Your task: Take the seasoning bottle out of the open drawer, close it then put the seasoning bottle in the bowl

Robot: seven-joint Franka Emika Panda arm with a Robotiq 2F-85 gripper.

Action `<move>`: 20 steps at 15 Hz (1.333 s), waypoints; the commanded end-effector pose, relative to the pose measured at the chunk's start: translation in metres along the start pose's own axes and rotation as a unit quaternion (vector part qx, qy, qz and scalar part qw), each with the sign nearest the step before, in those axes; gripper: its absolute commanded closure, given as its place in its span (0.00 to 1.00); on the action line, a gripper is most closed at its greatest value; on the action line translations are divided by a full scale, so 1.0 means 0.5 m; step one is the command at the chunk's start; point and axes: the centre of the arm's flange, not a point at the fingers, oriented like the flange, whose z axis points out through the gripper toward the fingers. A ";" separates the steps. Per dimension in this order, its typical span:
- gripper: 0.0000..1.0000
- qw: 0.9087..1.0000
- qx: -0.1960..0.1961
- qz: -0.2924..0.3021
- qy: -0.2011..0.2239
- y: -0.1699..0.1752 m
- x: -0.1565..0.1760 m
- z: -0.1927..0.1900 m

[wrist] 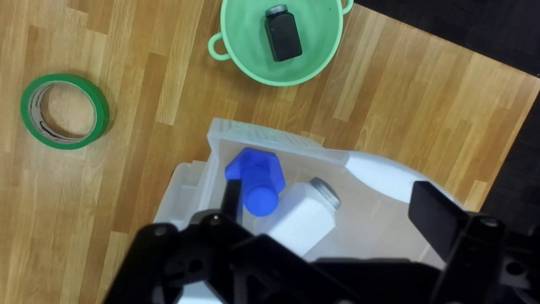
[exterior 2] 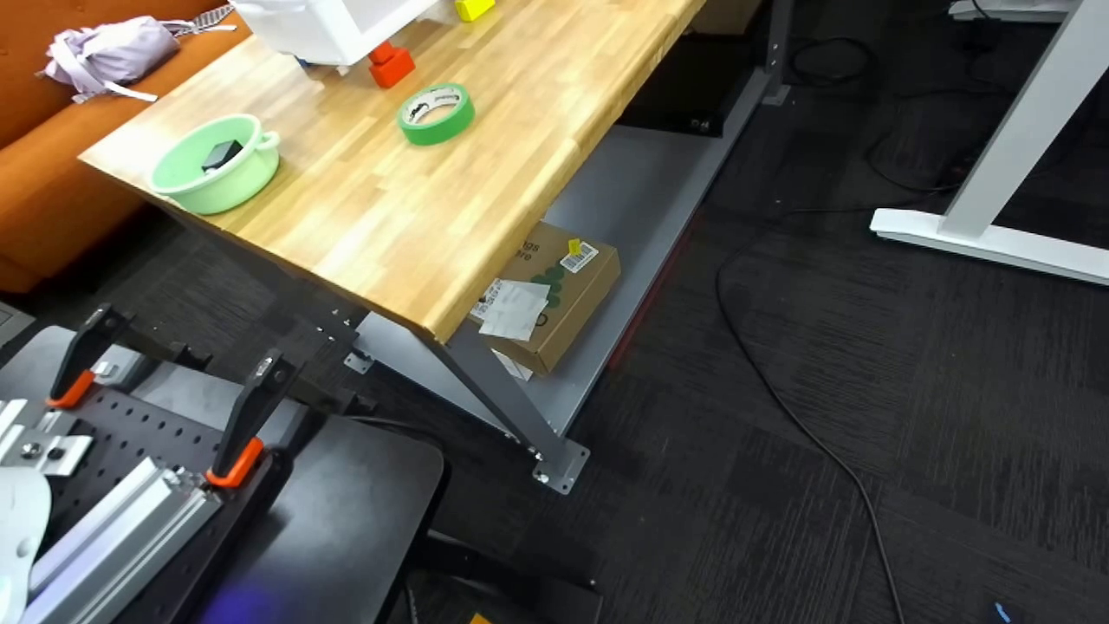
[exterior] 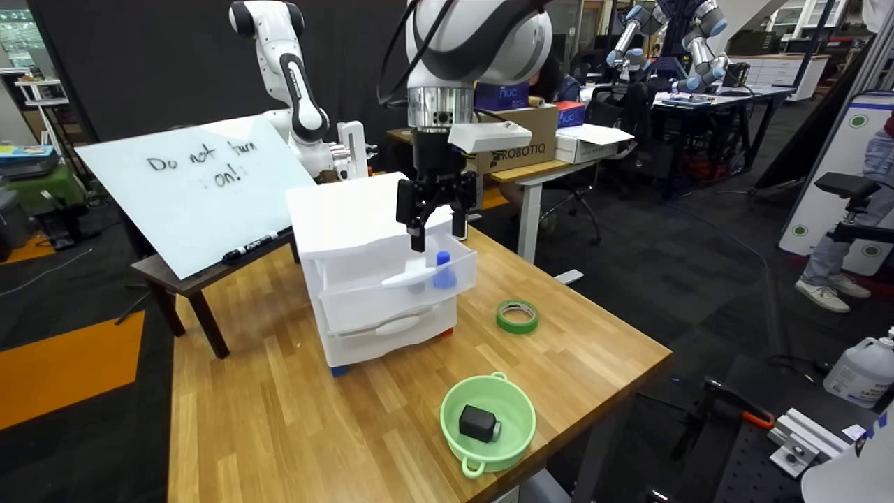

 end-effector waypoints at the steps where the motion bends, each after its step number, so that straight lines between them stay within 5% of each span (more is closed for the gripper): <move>1: 0.00 1.000 0.009 0.003 0.000 0.014 -0.004 -0.009; 20: 0.00 0.998 0.029 -0.016 -0.052 0.026 0.072 0.039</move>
